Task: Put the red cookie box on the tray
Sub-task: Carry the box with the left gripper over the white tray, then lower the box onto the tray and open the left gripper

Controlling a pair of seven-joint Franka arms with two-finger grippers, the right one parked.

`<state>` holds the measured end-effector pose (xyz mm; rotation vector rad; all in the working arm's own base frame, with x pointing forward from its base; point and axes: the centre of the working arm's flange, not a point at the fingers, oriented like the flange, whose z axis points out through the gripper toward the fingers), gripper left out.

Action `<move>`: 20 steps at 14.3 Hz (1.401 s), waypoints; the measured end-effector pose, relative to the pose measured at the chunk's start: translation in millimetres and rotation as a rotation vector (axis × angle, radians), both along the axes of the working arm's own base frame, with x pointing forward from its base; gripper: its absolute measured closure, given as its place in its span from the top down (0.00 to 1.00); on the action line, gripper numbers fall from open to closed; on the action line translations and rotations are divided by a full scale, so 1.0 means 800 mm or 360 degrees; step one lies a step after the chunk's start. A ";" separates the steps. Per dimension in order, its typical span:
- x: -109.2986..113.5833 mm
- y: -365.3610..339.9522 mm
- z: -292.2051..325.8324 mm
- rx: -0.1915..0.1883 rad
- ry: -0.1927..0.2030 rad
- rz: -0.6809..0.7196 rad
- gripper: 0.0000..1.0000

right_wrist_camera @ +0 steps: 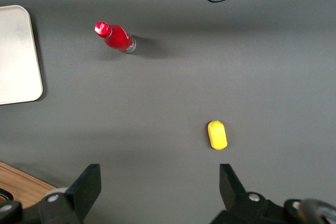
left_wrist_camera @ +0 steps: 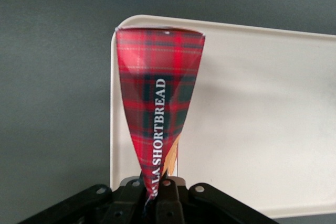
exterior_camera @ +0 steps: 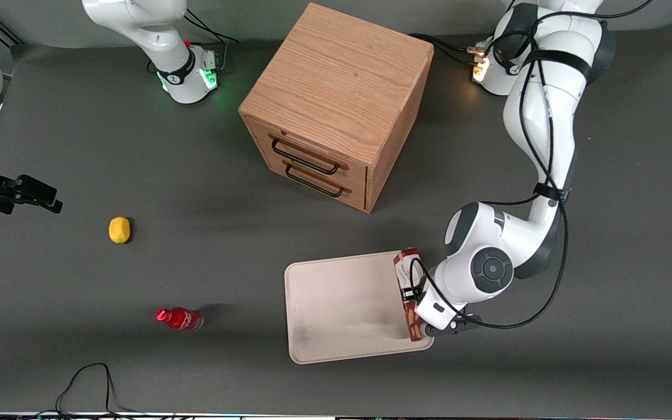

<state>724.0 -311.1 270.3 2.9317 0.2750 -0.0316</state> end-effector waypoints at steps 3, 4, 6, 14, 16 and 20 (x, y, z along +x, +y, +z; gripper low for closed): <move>0.001 0.002 -0.025 0.0008 0.0017 0.0007 0.04; 0.001 0.005 -0.030 0.0016 0.0021 0.0012 0.04; 0.004 0.010 -0.038 0.0022 0.0014 0.0022 0.04; 0.008 0.010 -0.051 0.0001 -0.0048 0.0040 0.84; 0.009 0.010 -0.050 -0.0001 -0.0052 0.0041 1.00; 0.012 0.014 -0.021 0.0001 -0.0063 0.0040 1.00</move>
